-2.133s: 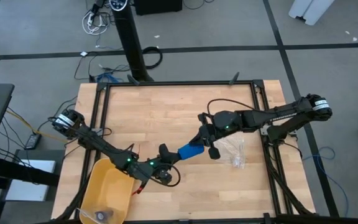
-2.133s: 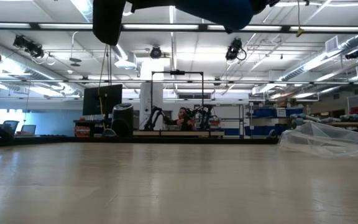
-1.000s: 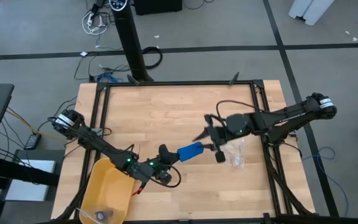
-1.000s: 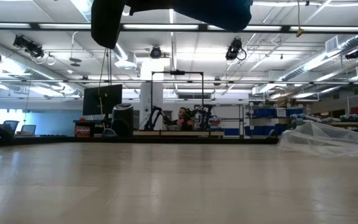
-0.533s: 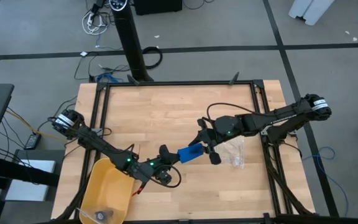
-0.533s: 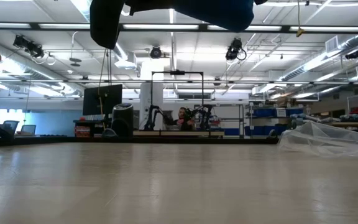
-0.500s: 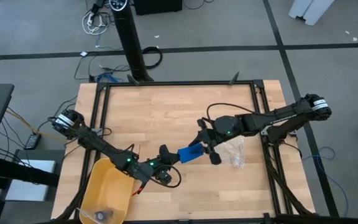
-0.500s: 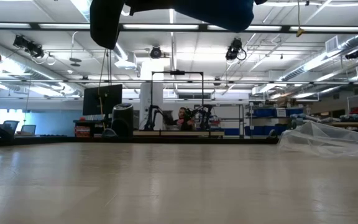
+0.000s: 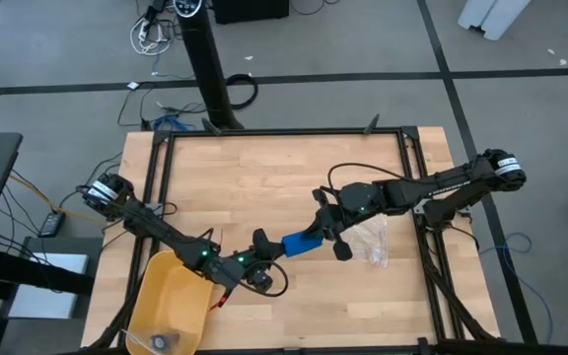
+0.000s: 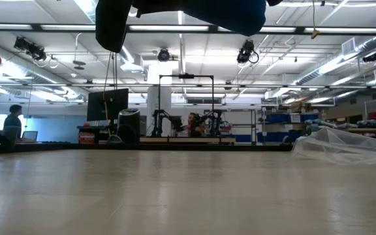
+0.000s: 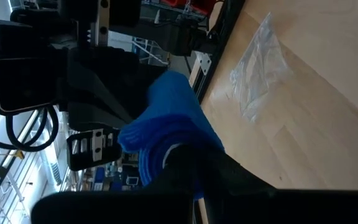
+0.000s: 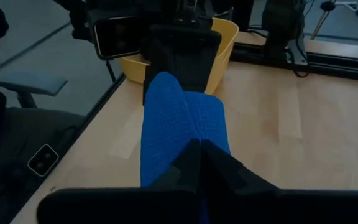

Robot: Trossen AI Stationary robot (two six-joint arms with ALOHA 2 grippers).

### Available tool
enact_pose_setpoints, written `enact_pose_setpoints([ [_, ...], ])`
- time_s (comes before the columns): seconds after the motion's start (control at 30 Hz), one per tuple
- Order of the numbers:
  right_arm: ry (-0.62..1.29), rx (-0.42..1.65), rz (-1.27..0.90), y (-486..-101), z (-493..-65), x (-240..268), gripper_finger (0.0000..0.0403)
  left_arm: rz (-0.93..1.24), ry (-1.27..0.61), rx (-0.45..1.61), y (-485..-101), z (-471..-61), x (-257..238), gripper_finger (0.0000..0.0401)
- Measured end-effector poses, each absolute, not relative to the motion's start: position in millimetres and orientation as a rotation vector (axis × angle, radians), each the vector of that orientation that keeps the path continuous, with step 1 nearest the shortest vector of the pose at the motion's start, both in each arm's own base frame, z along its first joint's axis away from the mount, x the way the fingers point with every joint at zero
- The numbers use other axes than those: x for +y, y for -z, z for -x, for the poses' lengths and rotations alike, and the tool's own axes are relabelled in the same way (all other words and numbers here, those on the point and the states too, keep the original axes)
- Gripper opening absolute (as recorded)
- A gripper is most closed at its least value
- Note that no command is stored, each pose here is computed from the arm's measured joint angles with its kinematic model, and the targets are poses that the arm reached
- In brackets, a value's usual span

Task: Roll bandage
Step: Roll the blue bandage

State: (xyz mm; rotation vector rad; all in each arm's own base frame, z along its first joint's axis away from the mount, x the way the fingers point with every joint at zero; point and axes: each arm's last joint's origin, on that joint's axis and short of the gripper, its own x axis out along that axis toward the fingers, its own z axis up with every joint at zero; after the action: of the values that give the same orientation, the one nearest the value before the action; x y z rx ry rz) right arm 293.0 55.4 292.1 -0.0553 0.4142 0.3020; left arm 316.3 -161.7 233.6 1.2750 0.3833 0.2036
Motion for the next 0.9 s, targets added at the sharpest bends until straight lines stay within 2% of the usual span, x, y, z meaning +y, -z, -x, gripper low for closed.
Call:
enact_pose_setpoints([
  [0.4,-0.226,0.348,0.102,-309.2,-281.2,51.4,0.0002,-1.266,-0.198,0.415,-229.8,-315.3,-160.9,0.0015],
  [0.9,-0.202,0.387,0.115,-306.2,-280.1,45.8,0.0002,-1.277,-0.215,0.356,-237.1,-316.7,-163.0,0.0015],
])
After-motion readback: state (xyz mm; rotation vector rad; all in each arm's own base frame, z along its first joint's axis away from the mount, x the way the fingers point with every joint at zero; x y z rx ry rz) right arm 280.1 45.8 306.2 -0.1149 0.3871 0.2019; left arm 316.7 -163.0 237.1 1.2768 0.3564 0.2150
